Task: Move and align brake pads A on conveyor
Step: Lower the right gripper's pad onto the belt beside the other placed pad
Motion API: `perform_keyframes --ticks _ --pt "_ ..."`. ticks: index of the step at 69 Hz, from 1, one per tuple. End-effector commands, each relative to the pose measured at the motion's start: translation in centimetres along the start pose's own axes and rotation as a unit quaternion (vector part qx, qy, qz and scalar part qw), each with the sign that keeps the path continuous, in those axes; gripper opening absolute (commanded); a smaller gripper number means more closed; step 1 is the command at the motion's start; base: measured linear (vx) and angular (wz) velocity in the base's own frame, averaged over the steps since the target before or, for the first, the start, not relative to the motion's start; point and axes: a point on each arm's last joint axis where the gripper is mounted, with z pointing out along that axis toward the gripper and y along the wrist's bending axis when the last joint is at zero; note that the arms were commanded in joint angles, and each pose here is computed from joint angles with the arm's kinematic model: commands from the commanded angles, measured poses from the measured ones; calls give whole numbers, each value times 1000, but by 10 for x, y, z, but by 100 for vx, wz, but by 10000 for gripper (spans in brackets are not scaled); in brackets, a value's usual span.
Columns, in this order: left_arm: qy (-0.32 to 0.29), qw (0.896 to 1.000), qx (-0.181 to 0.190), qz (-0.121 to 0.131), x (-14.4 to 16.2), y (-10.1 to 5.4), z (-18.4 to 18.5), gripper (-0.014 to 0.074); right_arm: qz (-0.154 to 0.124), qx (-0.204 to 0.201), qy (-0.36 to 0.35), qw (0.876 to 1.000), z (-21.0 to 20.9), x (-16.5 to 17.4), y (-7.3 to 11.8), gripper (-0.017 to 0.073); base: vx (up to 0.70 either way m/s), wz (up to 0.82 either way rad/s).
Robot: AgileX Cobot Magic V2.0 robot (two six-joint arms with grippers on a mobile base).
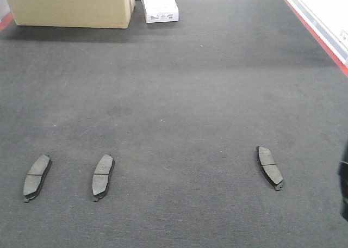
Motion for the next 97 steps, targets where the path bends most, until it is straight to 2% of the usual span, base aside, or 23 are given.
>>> perform_keyframes --ticks 1,10,23,30,39,48,59,69,78,81,88,97 --pt "-36 999 14 0 -12 -3 -1 452 4 0 3 1000 13 -30 1 7 0 0" --pt "-36 999 14 0 -12 -3 -1 452 12 5 90 996 51 -43 2 10 0 0" --pt "-36 999 14 0 -12 -3 -1 452 22 18 219 975 112 -45 3 18 0 0" --pt "-36 999 14 0 -12 -3 -1 452 22 21 266 964 141 -42 3 28 0 0" --pt "-36 999 14 0 -12 -3 -1 452 35 20 297 954 169 -42 7 41 0 0" --pt "-36 999 14 0 -12 -3 -1 452 13 0 324 946 193 -38 33 46 0 0" --pt "-36 999 14 0 -12 -3 -1 452 36 -14 337 941 219 -40 70 51 0 0" --pt "-36 999 14 0 -12 -3 -1 452 39 -16 366 930 238 -39 98 69 0 0" --pt "-36 999 14 0 -12 -3 -1 452 32 -29 369 929 252 -43 119 100 0 0" --pt "-36 999 14 0 -12 -3 -1 452 34 -31 374 926 257 -43 123 124 0 0" --pt "-36 999 14 0 -12 -3 -1 452 58 -38 399 914 268 -38 129 203 0 0" --pt "-36 999 14 0 -12 -3 -1 452 55 -29 424 904 279 -26 131 342 0 0"
